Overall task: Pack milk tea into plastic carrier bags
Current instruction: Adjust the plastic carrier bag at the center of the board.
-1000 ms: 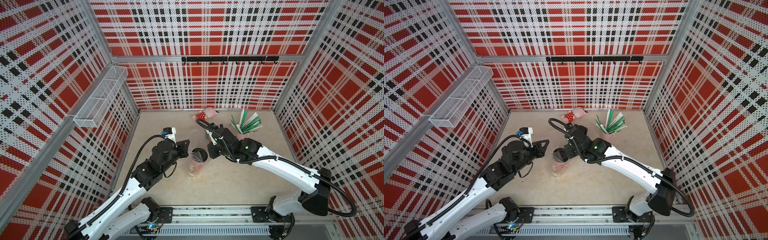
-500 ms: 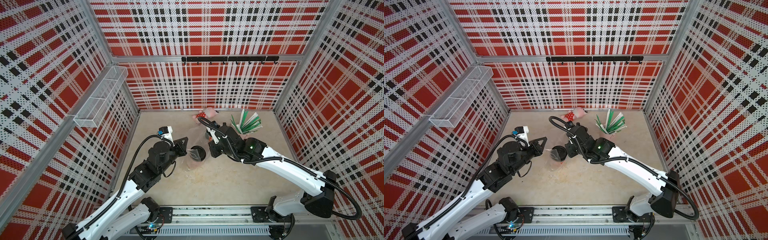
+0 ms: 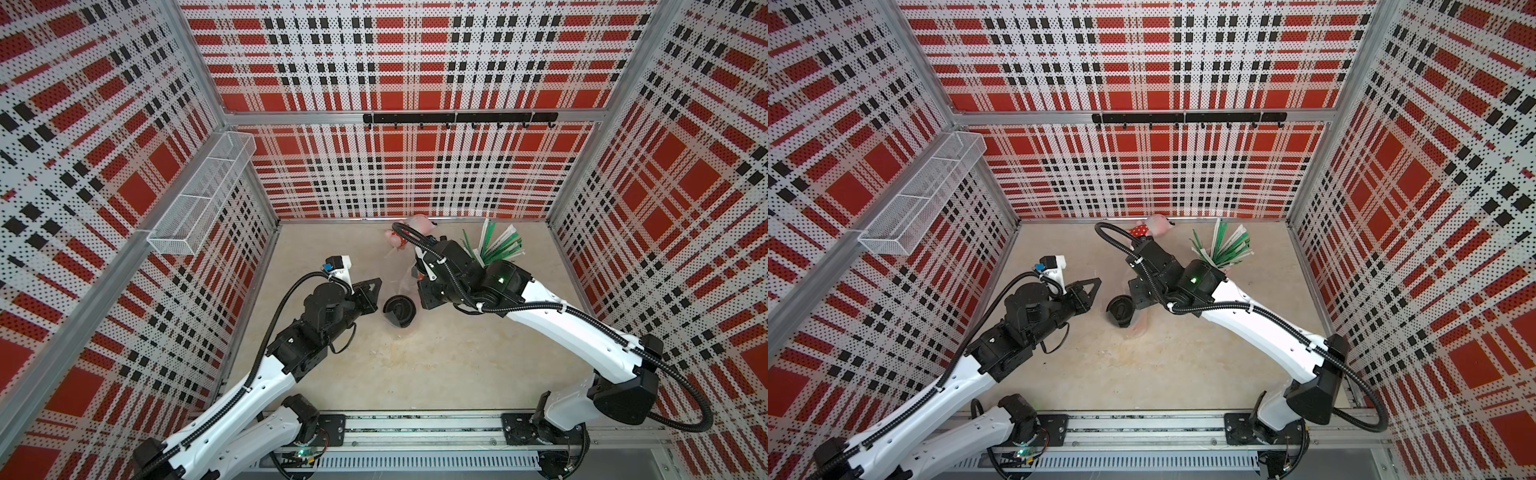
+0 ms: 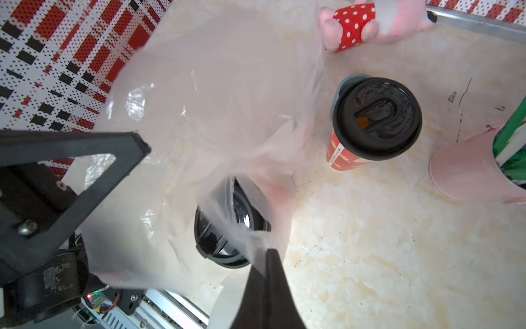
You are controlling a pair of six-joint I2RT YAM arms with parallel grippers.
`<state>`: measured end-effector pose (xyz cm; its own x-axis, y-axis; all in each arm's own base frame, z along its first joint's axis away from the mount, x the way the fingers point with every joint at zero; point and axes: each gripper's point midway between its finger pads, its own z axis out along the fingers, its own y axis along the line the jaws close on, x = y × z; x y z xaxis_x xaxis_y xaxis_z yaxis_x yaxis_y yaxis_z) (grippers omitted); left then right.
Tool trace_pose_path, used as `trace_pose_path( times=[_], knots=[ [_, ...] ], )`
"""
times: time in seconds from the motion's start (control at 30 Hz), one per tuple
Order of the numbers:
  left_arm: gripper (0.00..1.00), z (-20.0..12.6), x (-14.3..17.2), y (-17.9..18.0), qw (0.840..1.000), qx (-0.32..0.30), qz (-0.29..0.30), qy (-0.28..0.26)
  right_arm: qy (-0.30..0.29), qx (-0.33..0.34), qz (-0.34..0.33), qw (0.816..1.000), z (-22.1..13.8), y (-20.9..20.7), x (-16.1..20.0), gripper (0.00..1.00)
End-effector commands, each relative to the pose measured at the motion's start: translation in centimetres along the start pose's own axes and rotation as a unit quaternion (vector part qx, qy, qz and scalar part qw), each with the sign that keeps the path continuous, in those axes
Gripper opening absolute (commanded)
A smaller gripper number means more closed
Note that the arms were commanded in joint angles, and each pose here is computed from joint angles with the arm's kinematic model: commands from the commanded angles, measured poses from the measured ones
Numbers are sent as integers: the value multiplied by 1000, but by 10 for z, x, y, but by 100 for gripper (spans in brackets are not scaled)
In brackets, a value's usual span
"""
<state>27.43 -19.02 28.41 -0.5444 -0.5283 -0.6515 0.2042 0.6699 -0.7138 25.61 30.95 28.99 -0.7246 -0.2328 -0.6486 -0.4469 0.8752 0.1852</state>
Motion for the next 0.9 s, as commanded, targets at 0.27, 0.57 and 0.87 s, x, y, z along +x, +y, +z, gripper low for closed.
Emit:
trace_pose_path(
  times=[0.27, 0.57, 0.87],
  knots=[
    [0, 7, 0, 19, 999, -25, -43, 5, 35, 32, 39, 998, 0, -14, 12, 0],
    [0, 9, -4, 27, 998, -36, -48, 5, 28, 26, 33, 999, 6, -20, 8, 3],
    [0, 16, -16, 14, 998, -16, -55, -3, 0, 3, 8, 1000, -4, -16, -11, 26]
  ],
)
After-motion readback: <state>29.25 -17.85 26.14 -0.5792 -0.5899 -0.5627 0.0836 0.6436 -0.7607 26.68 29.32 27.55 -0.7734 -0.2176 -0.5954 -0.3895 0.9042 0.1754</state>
